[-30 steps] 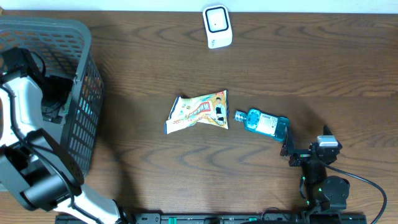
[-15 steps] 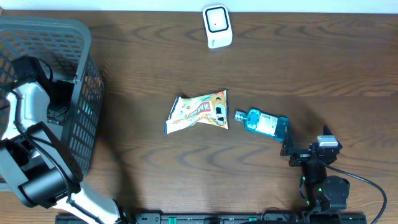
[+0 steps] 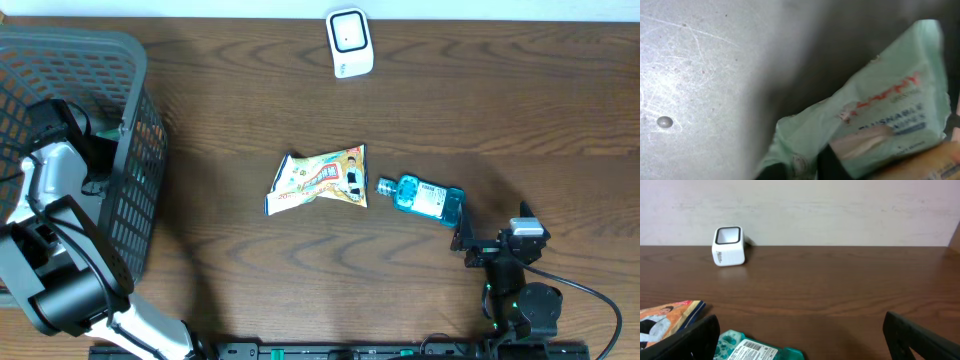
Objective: Scan the item barcode
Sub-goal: 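Grasp the green wipes pack in the basket with the left gripper, then carry the wipes pack out over the table toward the bottle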
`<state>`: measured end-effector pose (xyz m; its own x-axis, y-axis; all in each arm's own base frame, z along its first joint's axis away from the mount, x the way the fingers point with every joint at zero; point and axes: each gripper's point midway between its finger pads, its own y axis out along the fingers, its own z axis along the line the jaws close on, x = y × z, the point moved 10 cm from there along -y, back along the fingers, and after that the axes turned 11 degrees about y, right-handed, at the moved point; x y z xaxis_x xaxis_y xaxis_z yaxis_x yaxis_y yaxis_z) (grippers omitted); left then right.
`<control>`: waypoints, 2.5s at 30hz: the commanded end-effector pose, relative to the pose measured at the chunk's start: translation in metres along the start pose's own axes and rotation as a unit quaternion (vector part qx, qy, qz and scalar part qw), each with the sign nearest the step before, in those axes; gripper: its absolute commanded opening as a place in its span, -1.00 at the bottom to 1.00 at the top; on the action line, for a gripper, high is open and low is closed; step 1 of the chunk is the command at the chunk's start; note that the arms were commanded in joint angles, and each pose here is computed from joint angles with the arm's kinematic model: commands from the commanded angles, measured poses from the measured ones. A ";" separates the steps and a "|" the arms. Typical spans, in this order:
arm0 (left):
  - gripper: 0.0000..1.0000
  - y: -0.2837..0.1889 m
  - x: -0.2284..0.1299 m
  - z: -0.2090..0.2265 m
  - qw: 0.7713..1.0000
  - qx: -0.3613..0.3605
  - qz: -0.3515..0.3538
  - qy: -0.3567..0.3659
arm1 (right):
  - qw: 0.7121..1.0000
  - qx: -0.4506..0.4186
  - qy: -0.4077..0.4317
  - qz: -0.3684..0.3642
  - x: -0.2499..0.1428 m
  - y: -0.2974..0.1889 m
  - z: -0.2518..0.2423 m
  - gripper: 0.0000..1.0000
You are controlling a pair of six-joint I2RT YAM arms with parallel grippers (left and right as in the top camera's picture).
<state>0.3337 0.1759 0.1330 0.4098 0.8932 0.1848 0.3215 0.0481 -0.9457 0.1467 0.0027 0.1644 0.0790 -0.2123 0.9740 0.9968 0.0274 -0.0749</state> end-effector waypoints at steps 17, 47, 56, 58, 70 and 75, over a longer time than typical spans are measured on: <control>-0.86 -0.162 0.004 0.005 0.975 -0.097 -0.197 0.035 | 1.000 -0.004 0.007 -0.001 0.000 0.000 -0.001 0.99; -0.85 -0.293 -0.146 -0.045 0.848 -0.394 -0.168 0.313 | 1.000 -0.004 0.007 -0.001 0.000 0.000 -0.001 0.99; -0.85 -0.261 -0.197 -0.075 0.844 -0.325 -0.114 0.411 | 1.000 -0.004 0.007 -0.001 0.000 0.000 -0.001 0.99; -0.86 -0.251 -0.208 -0.083 0.842 -0.310 -0.099 0.431 | 1.000 -0.004 0.007 -0.001 0.000 0.000 -0.001 0.99; -0.86 -0.173 -0.277 -0.131 0.816 -0.236 0.005 0.528 | 1.000 -0.004 0.007 -0.001 0.000 0.000 -0.001 0.98; -0.85 -0.141 -0.306 -0.148 0.800 -0.223 0.033 0.557 | 1.000 -0.004 0.007 -0.001 0.000 0.000 -0.001 0.99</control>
<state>0.2860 -0.1560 0.2628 0.8581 -0.0307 0.5125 0.4655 -0.3748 -0.8018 0.1467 0.0027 0.1644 0.0790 -0.2123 0.9740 0.9968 0.0274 -0.0749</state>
